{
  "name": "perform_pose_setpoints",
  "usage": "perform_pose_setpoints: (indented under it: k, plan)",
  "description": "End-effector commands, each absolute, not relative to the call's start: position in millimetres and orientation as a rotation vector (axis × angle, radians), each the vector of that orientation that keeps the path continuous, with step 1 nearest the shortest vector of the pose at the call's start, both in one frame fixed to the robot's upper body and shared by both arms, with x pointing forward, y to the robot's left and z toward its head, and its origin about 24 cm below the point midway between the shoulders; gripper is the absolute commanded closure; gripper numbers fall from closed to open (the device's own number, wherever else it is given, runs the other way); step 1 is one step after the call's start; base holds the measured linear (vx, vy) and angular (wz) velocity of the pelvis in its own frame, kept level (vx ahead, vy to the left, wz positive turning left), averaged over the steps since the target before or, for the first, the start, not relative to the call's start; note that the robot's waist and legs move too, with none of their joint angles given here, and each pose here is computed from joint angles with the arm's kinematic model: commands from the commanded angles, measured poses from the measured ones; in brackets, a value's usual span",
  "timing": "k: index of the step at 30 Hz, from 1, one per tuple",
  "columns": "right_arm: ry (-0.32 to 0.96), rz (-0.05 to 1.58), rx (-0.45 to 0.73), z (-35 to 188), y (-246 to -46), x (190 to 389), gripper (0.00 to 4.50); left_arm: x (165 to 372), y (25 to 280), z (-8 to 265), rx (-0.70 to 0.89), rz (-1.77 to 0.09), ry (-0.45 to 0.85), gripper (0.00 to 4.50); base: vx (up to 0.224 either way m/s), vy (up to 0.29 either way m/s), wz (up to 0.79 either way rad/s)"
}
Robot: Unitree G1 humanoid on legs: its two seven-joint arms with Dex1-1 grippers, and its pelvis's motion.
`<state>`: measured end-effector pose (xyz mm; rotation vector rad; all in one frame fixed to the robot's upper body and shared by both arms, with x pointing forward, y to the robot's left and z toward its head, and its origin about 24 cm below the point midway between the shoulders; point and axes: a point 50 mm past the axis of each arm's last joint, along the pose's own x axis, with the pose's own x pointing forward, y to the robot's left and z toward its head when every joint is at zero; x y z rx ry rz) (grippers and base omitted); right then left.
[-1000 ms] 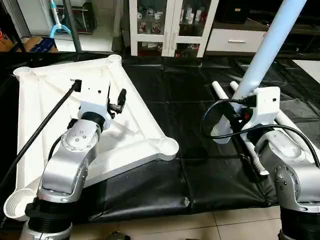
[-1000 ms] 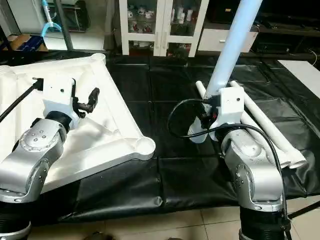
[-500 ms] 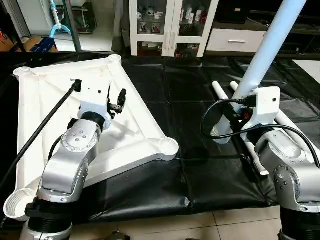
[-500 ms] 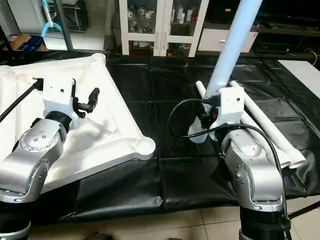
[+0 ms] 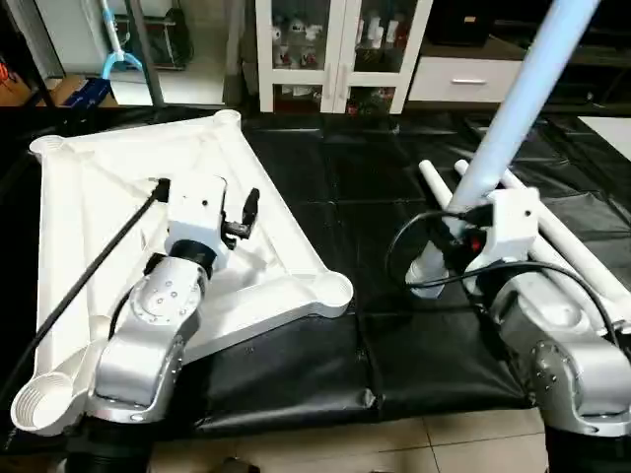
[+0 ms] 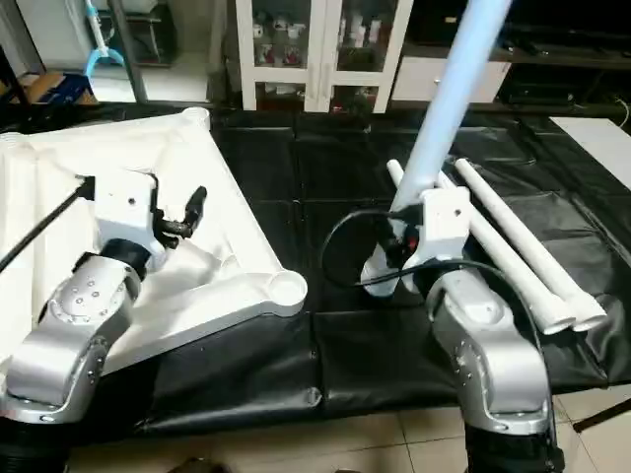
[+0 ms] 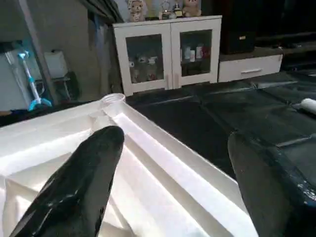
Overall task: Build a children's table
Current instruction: Pick table leg
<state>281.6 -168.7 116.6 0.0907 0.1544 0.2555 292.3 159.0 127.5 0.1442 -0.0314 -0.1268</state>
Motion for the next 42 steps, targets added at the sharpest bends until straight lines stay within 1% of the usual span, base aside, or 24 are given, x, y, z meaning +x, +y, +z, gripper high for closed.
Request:
perform_pose_setpoints:
  k: [1,3,4,6,7,9,10,11,12,13,14,15,16,18,19,23,26,27,28,31,36,37,40,42]
  plan:
    - [0.122,0.254,0.102,127.1,-171.3,283.0,2.72,294.6,158.1,126.4,0.136,-0.161,-0.017,0.73,0.0,0.0,0.0]
    - [0.092,0.257,0.117,131.1,-172.7,283.6,2.72,294.8,153.4,123.7,0.123,-0.228,0.009,0.73,0.0,0.0,0.0]
    - [0.067,0.25,0.128,132.6,-177.8,283.4,2.72,291.3,147.2,119.2,0.139,-0.338,0.039,0.73,0.0,0.0,0.0]
    - [0.061,0.245,0.128,133.7,-181.0,283.2,2.72,284.2,143.3,119.5,0.187,-0.463,0.035,0.73,0.0,0.0,0.0]
    - [0.047,0.256,0.125,135.8,-181.1,283.0,2.72,278.3,142.7,120.4,0.18,-0.555,0.024,0.73,0.0,0.0,0.0]
    - [0.025,0.285,0.079,138.7,-180.6,282.9,2.72,270.3,142.9,121.6,0.165,-0.695,0.015,0.73,0.0,0.0,0.0]
    - [0.024,0.306,0.042,138.6,-180.9,282.0,2.72,267.0,142.0,119.0,0.177,-0.777,0.049,0.73,0.0,0.0,0.0]
    - [0.024,0.306,0.042,138.6,-180.9,282.0,2.72,267.0,142.0,119.0,0.177,-0.777,0.049,0.73,0.0,0.0,0.0]
    - [0.03,0.319,0.033,138.7,-181.1,281.3,2.72,265.5,140.7,116.7,0.21,-0.822,0.08,0.73,0.0,0.0,0.0]
    - [0.037,0.366,0.039,139.9,-180.8,278.6,2.72,258.8,137.3,111.1,0.275,-0.937,0.15,0.73,0.0,0.0,0.0]
    - [0.037,0.366,0.039,139.9,-180.8,278.6,2.72,258.8,137.3,111.1,0.275,-0.937,0.15,0.73,0.0,0.0,0.0]
    - [0.045,0.408,0.032,139.4,-180.9,276.2,2.72,254.5,137.4,104.1,0.343,-0.998,0.199,0.73,0.0,0.0,0.0]
    - [0.049,0.417,0.026,138.8,-181.2,275.7,2.72,254.0,138.1,101.8,0.367,-1.005,0.21,0.73,0.0,0.0,0.0]
    - [0.07,0.441,0.01,135.8,-181.7,274.2,2.72,252.1,143.4,90.0,0.457,-1.016,0.281,0.73,0.0,0.0,0.0]
    - [0.077,0.456,0.024,134.6,-181.6,273.3,2.72,250.8,146.8,83.1,0.499,-1.019,0.323,0.73,0.0,0.0,0.0]
    - [0.09,0.479,0.033,131.6,-182.6,270.8,2.72,254.1,152.8,76.7,0.553,-0.997,0.339,0.73,0.0,0.0,0.0]
    - [0.096,0.495,0.057,129.4,-182.9,269.4,2.72,255.5,156.0,75.5,0.563,-0.998,0.362,0.73,0.0,0.0,0.0]
    - [0.098,0.496,0.063,128.9,-183.0,269.3,2.72,255.2,156.9,75.1,0.555,-0.998,0.372,0.91,0.0,0.0,0.0]
    - [0.1,0.498,0.065,128.4,-183.2,269.3,2.72,255.0,157.7,75.1,0.552,-1.001,0.383,0.91,0.0,0.0,0.0]
    - [0.102,0.483,0.068,126.8,-184.2,270.7,2.72,255.3,161.5,74.1,0.569,-0.985,0.4,1.21,0.0,0.0,0.0]
    - [0.087,0.457,0.078,129.1,-180.8,273.1,2.72,258.7,162.1,76.0,0.507,-0.927,0.36,1.65,0.0,0.0,0.0]
    - [0.087,0.457,0.078,129.1,-180.8,273.1,2.72,258.7,162.1,76.0,0.507,-0.927,0.36,1.65,0.0,0.0,0.0]
    - [0.077,0.468,0.086,131.9,-179.0,272.4,2.72,255.9,160.3,75.2,0.498,-0.937,0.364,2.06,0.0,0.0,0.0]
    - [0.077,0.47,0.083,132.0,-179.3,272.8,2.72,252.9,159.4,72.1,0.528,-0.967,0.389,2.16,0.0,0.0,0.0]
